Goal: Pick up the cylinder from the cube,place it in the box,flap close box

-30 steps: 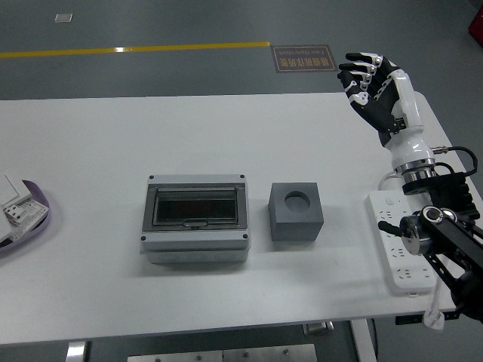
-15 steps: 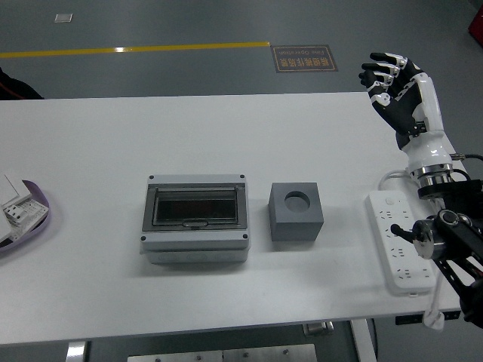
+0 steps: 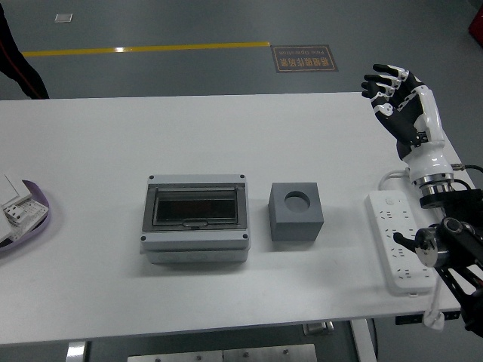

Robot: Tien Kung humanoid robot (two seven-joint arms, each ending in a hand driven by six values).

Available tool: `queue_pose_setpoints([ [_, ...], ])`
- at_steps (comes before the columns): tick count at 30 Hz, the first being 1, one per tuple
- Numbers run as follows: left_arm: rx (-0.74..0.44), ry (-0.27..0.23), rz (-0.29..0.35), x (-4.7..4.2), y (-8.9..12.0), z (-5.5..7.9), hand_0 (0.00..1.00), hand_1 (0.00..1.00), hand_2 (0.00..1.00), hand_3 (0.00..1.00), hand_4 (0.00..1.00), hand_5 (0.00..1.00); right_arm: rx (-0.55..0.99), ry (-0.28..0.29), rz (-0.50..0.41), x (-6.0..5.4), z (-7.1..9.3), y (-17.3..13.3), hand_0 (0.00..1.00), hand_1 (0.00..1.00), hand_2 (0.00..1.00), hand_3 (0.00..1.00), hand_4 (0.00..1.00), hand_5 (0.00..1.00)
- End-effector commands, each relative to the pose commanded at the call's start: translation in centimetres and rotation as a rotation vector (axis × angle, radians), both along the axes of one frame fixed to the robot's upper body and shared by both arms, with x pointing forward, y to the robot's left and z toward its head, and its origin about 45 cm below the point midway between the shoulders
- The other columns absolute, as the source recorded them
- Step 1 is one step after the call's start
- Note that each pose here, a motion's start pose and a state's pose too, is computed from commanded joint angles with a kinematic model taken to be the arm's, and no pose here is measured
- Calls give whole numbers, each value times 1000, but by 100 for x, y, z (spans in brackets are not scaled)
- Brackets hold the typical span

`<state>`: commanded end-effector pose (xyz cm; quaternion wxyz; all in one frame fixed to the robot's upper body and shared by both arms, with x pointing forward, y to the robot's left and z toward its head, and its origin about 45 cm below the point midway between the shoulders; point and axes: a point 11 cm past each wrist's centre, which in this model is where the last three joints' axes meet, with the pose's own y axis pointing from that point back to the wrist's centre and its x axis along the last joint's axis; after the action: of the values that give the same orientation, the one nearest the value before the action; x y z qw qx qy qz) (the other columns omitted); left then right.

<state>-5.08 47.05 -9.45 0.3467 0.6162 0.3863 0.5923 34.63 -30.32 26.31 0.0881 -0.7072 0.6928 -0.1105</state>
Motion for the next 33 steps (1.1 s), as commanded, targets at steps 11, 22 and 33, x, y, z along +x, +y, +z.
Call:
queue_pose_setpoints([
  [11,5,27,2,-131,11,12,513,571,566,608,723,179,20,-10,-21,-28,-18,-56,618,642,651,666,710,186],
  [22,-2,41,-6,-194,-26,2,514,569,565,608,723,179,50,9,-14,-17,-77,-18,518,613,637,645,729,212],
  [33,-32,109,-98,-291,-129,-26,513,570,564,609,723,179,95,36,64,8,-141,235,470,562,600,612,741,328],
])
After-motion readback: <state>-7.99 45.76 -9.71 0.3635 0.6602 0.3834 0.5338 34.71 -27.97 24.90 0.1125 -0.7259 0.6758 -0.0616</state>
